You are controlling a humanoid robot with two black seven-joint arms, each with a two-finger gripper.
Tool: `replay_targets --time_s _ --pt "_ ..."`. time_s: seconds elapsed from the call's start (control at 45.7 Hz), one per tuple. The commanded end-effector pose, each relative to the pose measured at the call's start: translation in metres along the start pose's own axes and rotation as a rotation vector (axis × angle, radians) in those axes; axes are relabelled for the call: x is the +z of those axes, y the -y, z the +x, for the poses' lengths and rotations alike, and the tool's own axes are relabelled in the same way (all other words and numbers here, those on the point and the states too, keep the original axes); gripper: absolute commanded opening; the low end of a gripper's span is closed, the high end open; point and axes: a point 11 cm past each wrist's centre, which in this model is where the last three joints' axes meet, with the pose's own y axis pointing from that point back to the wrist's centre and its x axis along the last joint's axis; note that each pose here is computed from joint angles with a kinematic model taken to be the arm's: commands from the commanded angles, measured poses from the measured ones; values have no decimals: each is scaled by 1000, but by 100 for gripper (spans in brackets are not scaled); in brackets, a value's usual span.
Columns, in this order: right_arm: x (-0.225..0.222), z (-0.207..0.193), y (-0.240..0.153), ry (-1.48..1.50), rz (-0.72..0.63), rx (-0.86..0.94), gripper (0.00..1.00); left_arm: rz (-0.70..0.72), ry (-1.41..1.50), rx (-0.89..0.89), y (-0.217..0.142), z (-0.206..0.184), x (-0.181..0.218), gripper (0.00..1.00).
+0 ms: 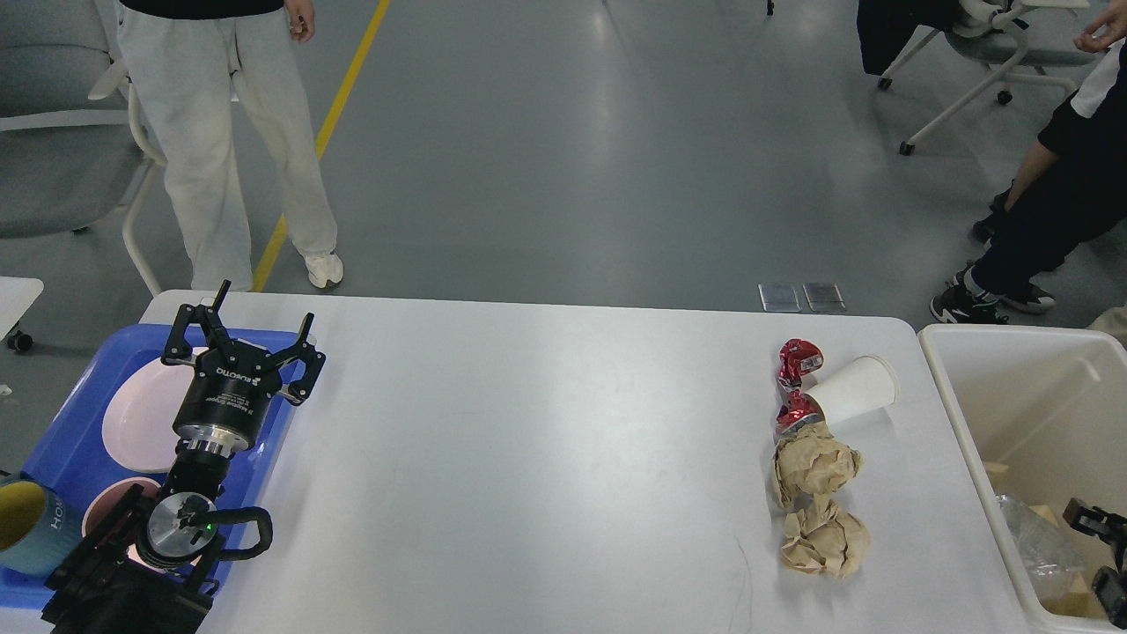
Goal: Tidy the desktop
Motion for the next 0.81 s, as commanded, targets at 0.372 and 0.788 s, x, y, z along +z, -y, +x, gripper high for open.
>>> replay_targets --time_s 0.372,0.788 --pt "-103 191 -146 -395 174 -330 100 1 0 0 0 0 0 97" --pt "-141 201 -330 -698 243 -473 100 -1 2 2 0 1 1 97"
